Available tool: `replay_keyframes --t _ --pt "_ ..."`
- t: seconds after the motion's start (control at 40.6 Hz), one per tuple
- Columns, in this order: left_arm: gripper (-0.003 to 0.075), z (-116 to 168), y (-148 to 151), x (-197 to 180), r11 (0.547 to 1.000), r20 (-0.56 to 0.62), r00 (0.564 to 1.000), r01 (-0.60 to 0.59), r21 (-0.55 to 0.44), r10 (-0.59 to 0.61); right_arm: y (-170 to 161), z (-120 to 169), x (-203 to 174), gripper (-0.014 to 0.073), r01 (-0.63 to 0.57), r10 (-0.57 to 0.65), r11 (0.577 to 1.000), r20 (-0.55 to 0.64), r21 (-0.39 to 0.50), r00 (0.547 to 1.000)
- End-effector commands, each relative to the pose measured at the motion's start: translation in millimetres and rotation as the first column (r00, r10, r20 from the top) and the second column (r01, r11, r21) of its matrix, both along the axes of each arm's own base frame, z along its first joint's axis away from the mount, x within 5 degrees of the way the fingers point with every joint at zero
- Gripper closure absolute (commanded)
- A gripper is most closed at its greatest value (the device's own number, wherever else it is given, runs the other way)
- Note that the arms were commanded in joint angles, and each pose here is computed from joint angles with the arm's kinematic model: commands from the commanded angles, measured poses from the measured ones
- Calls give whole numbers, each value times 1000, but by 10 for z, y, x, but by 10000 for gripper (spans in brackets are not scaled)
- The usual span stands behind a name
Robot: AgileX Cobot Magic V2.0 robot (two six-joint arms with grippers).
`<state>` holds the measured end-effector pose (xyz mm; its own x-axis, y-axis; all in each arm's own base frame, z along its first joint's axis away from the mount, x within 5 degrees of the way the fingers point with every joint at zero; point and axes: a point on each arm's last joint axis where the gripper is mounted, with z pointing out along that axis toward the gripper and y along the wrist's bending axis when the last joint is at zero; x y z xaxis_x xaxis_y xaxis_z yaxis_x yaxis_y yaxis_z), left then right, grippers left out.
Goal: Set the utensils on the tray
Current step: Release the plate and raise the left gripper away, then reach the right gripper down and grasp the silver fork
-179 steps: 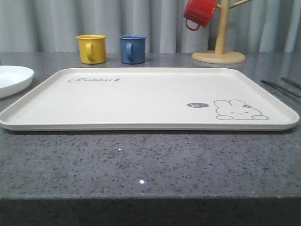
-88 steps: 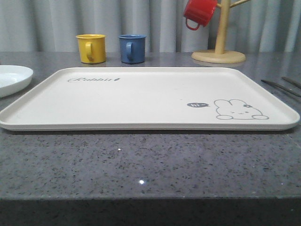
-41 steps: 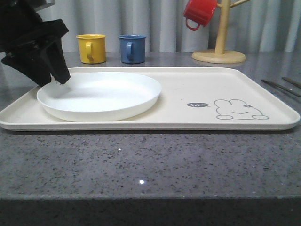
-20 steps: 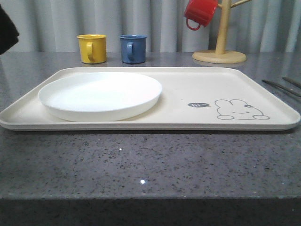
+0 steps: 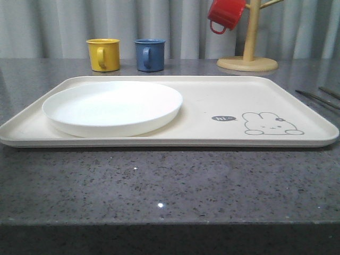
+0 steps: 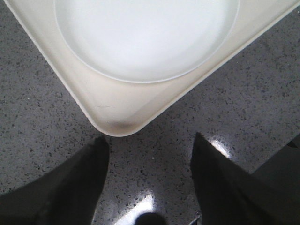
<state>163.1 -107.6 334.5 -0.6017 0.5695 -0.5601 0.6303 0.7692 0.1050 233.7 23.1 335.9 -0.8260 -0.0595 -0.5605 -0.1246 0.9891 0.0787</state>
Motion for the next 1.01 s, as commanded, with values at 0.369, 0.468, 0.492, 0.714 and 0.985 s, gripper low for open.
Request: replay_keyframes --t 0.369,0.468,0.492,0.714,0.985 --pt "331 150 -19 -3 998 77 997 3 -59 1 48 -203 823 258 -29 24 998 -107 -54 994" --pt "331 150 -19 -3 998 77 997 3 -59 1 55 -305 924 258 -33 24 998 -146 -56 989" --pt "331 150 -19 -3 998 77 997 3 -59 1 57 -331 948 258 -33 24 998 -155 -56 988" --pt "331 150 -19 -3 998 77 997 3 -59 1 65 -505 1056 258 -37 24 998 -208 -58 978" --pt "331 150 -19 -3 998 77 997 3 -59 1 66 -551 1076 342 -38 24 998 -222 -58 975"
